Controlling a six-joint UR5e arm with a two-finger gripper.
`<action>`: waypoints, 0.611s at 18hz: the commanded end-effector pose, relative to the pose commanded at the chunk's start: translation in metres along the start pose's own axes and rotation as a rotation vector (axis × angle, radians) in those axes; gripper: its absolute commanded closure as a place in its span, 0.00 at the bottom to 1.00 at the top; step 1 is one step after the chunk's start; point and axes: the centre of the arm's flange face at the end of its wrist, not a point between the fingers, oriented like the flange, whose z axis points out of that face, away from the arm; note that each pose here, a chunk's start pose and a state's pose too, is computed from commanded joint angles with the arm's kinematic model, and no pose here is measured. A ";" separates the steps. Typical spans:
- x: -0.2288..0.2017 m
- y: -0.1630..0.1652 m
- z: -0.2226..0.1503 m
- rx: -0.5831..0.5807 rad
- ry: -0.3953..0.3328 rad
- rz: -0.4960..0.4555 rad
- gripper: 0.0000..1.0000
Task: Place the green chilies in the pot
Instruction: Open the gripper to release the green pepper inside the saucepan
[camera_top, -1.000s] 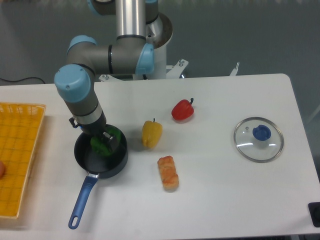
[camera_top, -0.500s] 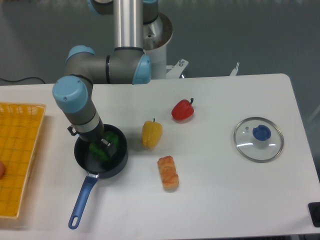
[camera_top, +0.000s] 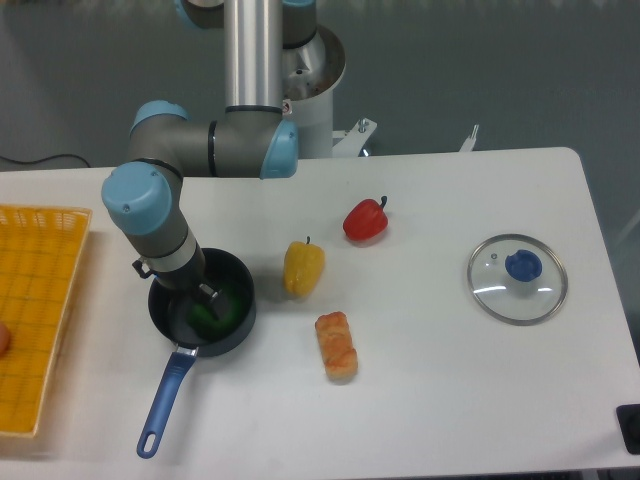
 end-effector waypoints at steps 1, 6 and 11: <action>-0.001 -0.001 -0.002 0.004 -0.003 0.000 0.04; -0.002 -0.001 -0.007 0.009 -0.006 0.002 0.00; -0.004 0.003 -0.011 -0.016 -0.039 0.007 0.00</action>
